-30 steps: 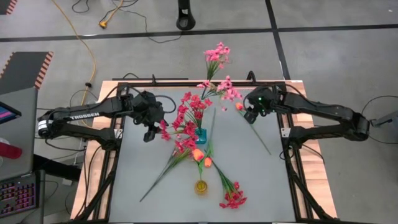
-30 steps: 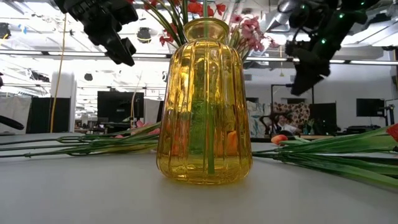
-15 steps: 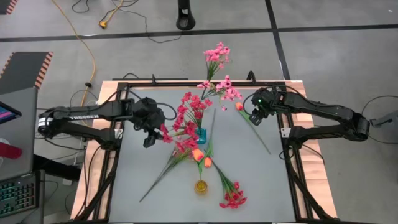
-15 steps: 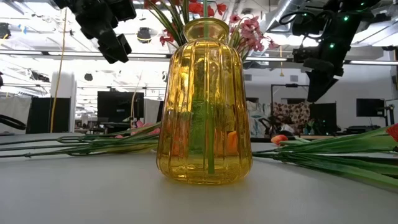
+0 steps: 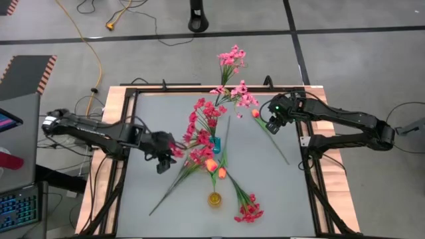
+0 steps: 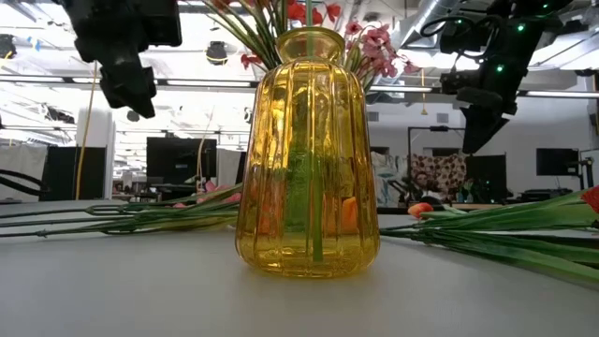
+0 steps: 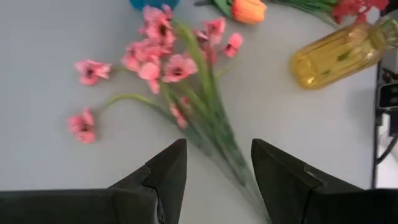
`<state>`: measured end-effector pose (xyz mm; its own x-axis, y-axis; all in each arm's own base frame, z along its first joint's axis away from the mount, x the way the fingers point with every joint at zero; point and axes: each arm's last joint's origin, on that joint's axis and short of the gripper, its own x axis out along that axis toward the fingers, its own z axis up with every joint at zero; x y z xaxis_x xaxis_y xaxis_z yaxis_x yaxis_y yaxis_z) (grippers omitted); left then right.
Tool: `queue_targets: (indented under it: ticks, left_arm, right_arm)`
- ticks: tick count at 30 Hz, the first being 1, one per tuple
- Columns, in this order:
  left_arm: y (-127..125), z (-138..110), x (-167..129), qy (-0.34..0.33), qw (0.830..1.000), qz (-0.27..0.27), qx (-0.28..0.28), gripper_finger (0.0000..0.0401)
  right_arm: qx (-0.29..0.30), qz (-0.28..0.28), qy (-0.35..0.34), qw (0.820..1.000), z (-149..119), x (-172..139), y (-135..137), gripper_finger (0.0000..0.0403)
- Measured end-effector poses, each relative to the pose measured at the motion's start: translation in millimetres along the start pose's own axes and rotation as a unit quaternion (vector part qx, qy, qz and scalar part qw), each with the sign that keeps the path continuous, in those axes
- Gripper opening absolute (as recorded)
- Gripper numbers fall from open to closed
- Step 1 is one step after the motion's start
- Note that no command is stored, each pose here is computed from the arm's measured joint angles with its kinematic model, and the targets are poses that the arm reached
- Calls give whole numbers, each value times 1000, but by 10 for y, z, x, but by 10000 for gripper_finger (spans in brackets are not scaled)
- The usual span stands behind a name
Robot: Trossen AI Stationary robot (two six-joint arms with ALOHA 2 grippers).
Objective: Sort flowers into vase by color
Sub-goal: Put the pink flowers into the transparent vase
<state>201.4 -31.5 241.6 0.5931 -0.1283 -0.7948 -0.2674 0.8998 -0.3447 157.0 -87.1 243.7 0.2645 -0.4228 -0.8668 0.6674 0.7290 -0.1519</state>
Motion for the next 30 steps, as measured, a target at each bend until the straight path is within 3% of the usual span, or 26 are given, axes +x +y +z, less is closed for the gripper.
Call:
queue_targets:
  ticks: [9, 19, 25, 30]
  left_arm:
    - [-347, -167, 314, 25, 1000, 2, -2, 167]
    - [-567, -159, 785, 87, 993, 72, -24, 167]
    - [-631, -119, 968, 150, 979, 139, -28, 167]
    - [-709, -66, 1108, 164, 974, 154, -30, 167]
  right_arm:
    - [0, 1, 0, 1000, 0, 0, 1, 221]
    - [0, 1, 0, 1000, 1, 0, 1, 221]
    - [0, 1, 0, 1000, 1, 1, 1, 221]
    - [0, 1, 0, 1000, 1, 1, 1, 221]
